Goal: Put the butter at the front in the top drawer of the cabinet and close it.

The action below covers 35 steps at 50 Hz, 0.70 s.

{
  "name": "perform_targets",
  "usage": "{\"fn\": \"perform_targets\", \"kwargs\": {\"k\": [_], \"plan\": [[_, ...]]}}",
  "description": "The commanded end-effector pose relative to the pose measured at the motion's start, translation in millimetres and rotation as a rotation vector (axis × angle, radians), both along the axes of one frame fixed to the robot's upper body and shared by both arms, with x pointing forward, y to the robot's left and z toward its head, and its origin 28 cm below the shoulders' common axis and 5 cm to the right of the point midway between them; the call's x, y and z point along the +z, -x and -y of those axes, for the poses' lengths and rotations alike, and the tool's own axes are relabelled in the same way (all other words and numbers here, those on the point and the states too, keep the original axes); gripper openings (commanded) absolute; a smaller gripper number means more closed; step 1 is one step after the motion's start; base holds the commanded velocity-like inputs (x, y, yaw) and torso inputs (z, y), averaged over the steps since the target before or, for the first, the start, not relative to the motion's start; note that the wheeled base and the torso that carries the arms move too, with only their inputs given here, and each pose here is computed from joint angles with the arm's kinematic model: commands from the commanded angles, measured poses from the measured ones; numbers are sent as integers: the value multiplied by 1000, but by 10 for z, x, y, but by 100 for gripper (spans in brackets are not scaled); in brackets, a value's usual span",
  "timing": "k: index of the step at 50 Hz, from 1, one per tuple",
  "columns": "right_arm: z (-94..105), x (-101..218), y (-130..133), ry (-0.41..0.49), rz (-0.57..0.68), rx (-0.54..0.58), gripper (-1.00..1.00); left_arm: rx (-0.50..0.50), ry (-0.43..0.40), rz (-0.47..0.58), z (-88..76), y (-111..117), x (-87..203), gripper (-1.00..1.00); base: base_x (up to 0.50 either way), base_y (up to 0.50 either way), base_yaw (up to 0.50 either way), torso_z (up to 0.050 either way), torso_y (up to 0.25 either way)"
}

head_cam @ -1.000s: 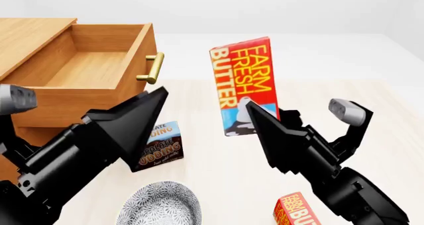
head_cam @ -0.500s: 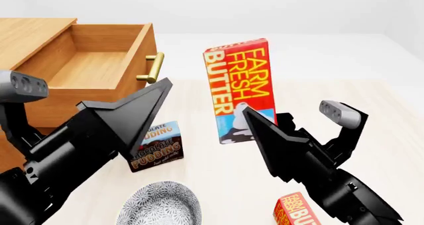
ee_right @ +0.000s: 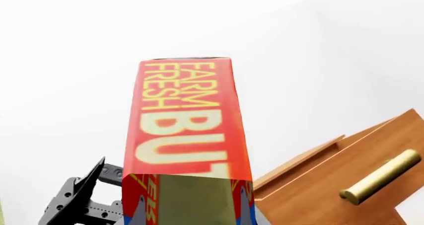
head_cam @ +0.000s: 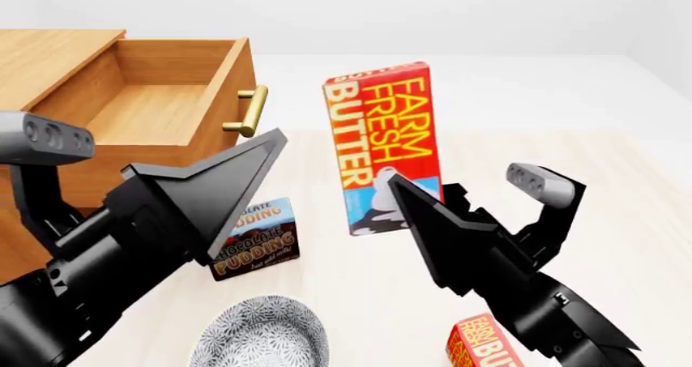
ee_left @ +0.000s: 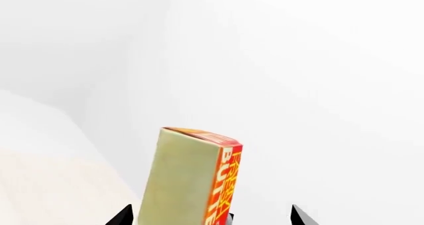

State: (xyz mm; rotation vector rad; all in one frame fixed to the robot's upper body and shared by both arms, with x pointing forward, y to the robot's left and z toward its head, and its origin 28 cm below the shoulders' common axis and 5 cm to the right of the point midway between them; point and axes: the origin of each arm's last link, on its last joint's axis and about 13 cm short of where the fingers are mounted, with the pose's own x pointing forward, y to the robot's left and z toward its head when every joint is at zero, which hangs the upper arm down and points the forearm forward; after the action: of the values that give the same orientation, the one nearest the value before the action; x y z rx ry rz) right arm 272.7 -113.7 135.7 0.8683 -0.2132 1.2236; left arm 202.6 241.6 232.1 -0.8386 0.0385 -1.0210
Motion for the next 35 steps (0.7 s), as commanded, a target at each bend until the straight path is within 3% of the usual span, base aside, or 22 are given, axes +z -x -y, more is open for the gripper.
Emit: {"fn": "perform_targets", "kwargs": {"k": [1,35], "plan": [[-20,54,-24,-35,31,30,-100,-34,16,-6,10,-13,-9,100,0,0,0,0,0],[-70,31,-28,-25,21,62,-100,-23,13,-8,-21,-47,-30,100,0,0,0,1,1]]}}
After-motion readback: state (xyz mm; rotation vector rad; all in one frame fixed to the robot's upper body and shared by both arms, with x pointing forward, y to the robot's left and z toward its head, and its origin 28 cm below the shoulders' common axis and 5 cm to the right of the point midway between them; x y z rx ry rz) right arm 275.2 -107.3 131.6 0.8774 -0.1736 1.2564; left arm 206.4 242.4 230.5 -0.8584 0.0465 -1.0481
